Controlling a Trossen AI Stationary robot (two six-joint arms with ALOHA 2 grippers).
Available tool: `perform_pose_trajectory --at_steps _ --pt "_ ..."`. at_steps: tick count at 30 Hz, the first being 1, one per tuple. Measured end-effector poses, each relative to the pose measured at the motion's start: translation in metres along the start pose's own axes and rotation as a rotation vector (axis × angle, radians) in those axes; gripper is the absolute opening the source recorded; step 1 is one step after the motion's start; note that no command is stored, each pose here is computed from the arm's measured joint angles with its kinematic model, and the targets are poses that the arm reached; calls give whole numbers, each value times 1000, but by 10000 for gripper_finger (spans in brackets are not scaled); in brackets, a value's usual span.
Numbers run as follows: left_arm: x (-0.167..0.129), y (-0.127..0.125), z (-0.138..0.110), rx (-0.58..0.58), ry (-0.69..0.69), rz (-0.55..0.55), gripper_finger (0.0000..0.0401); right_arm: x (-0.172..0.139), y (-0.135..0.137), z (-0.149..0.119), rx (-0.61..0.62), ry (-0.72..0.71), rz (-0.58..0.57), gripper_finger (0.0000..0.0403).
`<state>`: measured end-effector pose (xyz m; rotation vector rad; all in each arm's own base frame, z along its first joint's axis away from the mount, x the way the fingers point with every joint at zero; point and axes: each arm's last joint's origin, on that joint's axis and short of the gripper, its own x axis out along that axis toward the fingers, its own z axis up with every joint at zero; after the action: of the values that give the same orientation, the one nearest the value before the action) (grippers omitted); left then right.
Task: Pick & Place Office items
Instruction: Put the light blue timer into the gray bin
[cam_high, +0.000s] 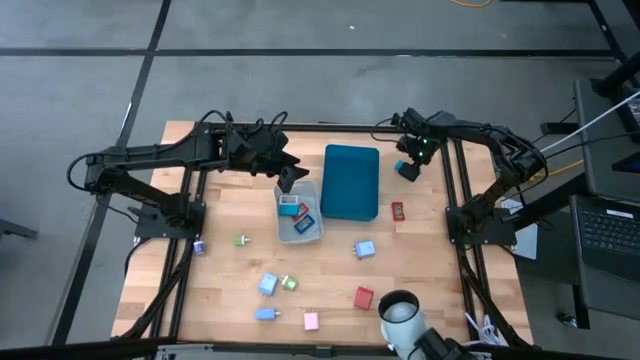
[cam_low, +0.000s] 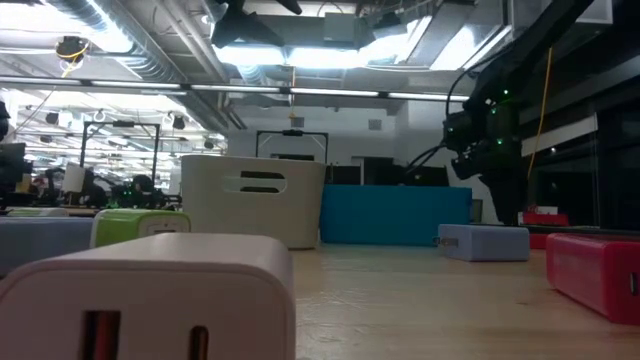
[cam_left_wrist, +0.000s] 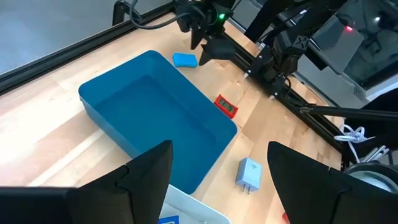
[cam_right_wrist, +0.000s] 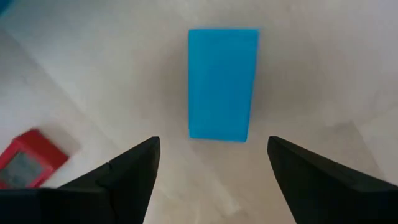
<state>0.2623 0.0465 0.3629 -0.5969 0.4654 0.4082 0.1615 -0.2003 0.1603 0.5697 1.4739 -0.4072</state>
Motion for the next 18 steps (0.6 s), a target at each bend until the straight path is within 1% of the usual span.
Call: perform_pose_trajectory --at_steps 10,18 --pt "0 0 0 -23 0 -1 258 4 -2 6 -23 -34 -12 301" --pt "0 0 0 -22 1 -3 258 6 -2 7 -12 -58 -2 283"
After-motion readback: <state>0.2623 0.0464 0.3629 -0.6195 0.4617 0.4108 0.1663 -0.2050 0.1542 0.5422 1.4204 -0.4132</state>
